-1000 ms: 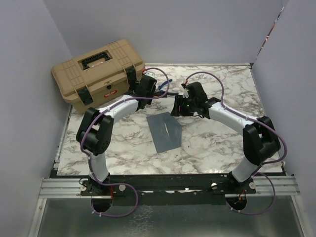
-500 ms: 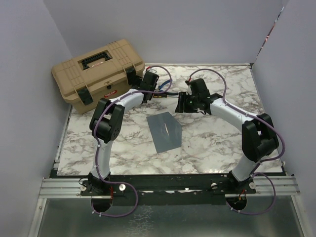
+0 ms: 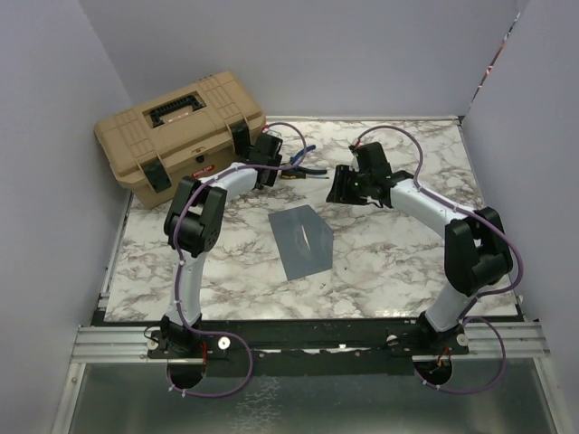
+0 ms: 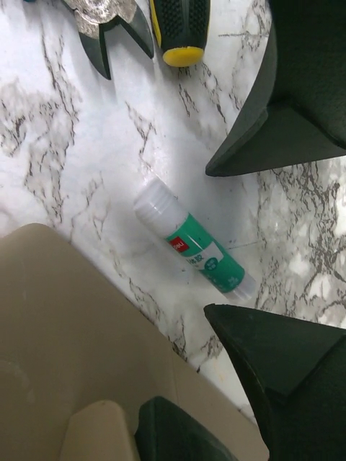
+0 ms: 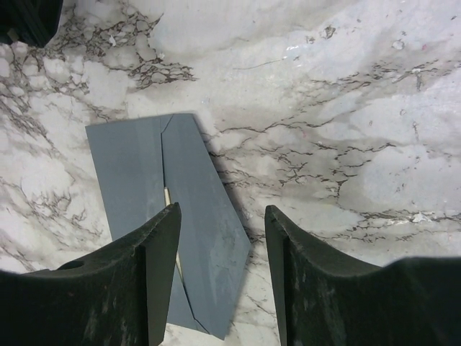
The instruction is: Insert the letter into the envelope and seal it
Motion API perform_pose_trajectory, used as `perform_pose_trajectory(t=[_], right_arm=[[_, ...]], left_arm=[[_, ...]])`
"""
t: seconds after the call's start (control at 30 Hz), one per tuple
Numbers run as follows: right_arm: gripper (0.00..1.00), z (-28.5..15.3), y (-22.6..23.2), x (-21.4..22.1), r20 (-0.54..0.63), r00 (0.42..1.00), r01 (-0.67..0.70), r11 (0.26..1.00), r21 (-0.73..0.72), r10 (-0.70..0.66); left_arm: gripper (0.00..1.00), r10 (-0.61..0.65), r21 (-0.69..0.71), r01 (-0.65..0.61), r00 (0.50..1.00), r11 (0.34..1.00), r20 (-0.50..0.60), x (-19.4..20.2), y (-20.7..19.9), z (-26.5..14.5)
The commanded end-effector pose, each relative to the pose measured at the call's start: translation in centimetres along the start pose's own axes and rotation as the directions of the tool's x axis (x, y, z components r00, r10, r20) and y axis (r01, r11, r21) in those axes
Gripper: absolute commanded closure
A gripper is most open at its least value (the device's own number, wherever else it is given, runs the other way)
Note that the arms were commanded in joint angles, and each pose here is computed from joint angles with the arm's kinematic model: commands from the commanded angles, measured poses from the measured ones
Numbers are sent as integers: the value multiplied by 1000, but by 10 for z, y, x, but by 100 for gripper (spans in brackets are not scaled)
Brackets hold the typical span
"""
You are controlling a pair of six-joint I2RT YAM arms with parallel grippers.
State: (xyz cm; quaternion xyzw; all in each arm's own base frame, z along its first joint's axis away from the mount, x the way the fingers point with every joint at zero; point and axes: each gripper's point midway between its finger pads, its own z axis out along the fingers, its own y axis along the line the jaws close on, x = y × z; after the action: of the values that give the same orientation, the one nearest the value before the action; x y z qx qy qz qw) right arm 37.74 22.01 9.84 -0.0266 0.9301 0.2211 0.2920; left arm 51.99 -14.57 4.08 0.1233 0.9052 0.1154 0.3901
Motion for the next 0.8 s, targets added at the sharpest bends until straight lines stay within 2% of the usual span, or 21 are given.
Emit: perform_pose_trajectory(t=[0.0,0.4,0.5,0.57,0.67,0.77], right_arm=[[46,-3,4,-9,26,999,-34,999,-35,35],[47,-7,-3,7,18,997,-78,997,-23,79],[47,-8,-5,10,16,996,-84,996,-20,84],[47,-8,-5,10,17,996,-86,996,-18,86],[48,-8,-5,11,18,996,-86,996,-20,87],[47,-9,-5,9,22,996,-85,996,-18,86]], left_arm=[[29,-62,77,64,998,995,-33,14,-8,3],[59,-85,114,91,995,989,-60,31,-12,-7],[60,-96,120,102,994,988,-54,30,-12,-12],[64,-105,119,111,993,987,-58,32,-12,-13],[74,-108,126,115,992,985,-66,35,-15,-12],[97,-106,140,115,992,983,-68,35,-18,-13]])
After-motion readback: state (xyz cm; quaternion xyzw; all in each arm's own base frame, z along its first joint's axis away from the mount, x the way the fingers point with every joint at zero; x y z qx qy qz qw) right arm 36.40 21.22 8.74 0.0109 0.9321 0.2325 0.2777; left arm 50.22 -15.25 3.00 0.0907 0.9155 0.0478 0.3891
